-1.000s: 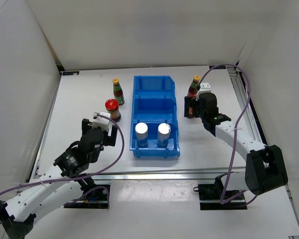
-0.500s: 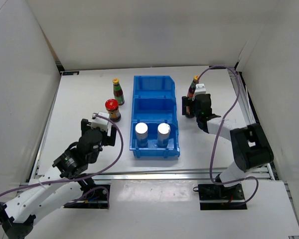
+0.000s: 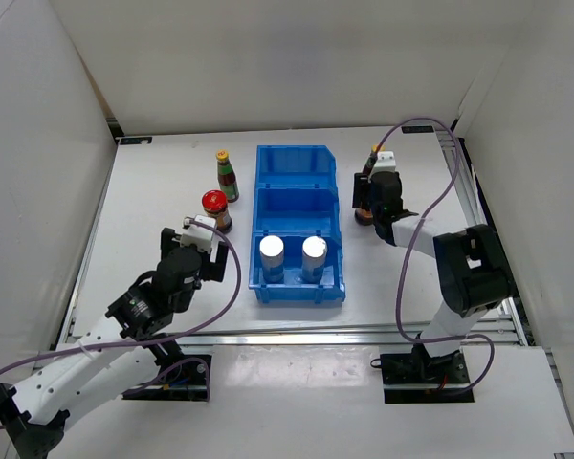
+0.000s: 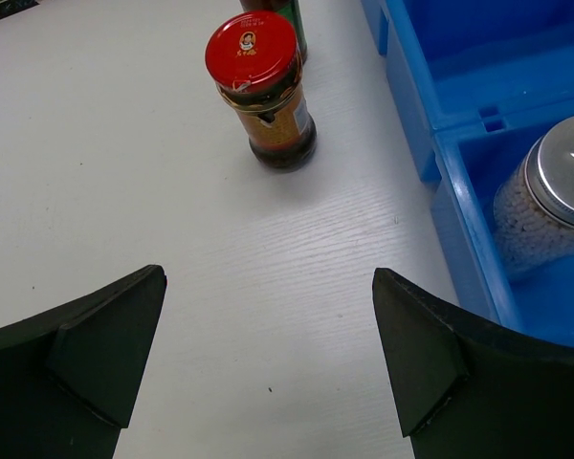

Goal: Organize the condiment bottles

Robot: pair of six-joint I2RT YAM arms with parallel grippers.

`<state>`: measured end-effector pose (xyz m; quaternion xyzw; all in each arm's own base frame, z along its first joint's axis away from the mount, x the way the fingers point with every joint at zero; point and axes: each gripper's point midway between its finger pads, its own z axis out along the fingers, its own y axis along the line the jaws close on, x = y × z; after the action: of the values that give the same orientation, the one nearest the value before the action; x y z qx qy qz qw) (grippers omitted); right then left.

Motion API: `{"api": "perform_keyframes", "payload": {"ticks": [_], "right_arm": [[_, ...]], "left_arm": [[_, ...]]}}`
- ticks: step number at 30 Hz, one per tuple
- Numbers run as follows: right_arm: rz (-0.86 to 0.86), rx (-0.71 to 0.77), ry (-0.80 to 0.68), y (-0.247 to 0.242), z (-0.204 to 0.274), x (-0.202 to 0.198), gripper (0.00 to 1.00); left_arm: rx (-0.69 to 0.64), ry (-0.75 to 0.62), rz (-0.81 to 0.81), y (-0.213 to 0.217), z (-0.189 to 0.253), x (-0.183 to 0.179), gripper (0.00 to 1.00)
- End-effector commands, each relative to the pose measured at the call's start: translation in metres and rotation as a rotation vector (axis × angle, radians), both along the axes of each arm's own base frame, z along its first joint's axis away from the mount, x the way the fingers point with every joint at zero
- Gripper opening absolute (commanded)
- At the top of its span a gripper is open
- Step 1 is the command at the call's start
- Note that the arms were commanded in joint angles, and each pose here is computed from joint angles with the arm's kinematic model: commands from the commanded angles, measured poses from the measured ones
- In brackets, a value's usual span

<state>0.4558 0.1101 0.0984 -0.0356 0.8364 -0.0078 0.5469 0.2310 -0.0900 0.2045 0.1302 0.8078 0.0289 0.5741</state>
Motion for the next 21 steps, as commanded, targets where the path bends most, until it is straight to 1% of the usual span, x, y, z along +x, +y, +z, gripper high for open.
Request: {"api": "perform_keyframes", "payload": {"ticks": [1,3,4,7,8,10,11,12,13,14,16,17,18,21], "right_arm": [[-0.028,0.034,-0.038,-0.001,0.012,0.019,0.66],[-0.013,0.033,-0.015,0.002,0.007,0.019,0.59],[-0.003,0.037,-0.013,0.004,0.007,0.019,0.52],[-0.007,0.039,0.007,0.004,0.002,0.018,0.43],[-0.007,0.043,-0.004,0.005,0.007,0.021,0.37],[-0.007,0.036,0.018,0.004,0.005,0.017,0.31],[-0.007,0.037,0.015,0.003,0.011,0.015,0.25],[-0.007,0.038,0.009,0.003,0.016,0.014,0.23],[-0.006,0.050,-0.024,0.002,0.033,0.013,0.21],[-0.006,0.050,-0.025,0.001,0.038,0.010,0.15],[-0.006,0.048,-0.020,0.000,0.049,0.005,0.10],[-0.006,0.056,-0.043,-0.001,0.065,0.003,0.02],[-0.006,0.051,-0.029,-0.003,0.069,-0.002,0.00],[0.018,0.063,-0.087,0.003,0.100,-0.012,0.00]], "left_arm": [[-0.004,0.000,-0.010,-0.002,-0.002,0.001,1.00],[0.003,0.007,-0.010,-0.003,-0.004,0.002,1.00],[0.003,0.007,-0.010,-0.003,-0.004,0.002,1.00],[0.003,0.007,-0.010,-0.003,-0.004,0.002,1.00],[0.003,0.007,-0.010,-0.003,-0.004,0.002,1.00],[0.003,0.007,-0.010,-0.003,-0.004,0.002,1.00],[0.003,0.007,-0.010,-0.003,-0.004,0.002,1.00],[0.009,0.013,-0.010,-0.003,-0.006,0.002,1.00],[0.009,0.013,-0.010,-0.003,-0.006,0.002,1.00],[0.009,0.013,-0.010,-0.003,-0.006,0.002,1.00],[0.009,0.013,-0.010,-0.003,-0.006,0.002,1.00],[0.009,0.013,-0.010,-0.003,-0.006,0.002,1.00],[0.009,0.013,-0.010,-0.003,-0.006,0.002,1.00],[0.009,0.013,-0.010,-0.003,-0.006,0.002,1.00]]}}
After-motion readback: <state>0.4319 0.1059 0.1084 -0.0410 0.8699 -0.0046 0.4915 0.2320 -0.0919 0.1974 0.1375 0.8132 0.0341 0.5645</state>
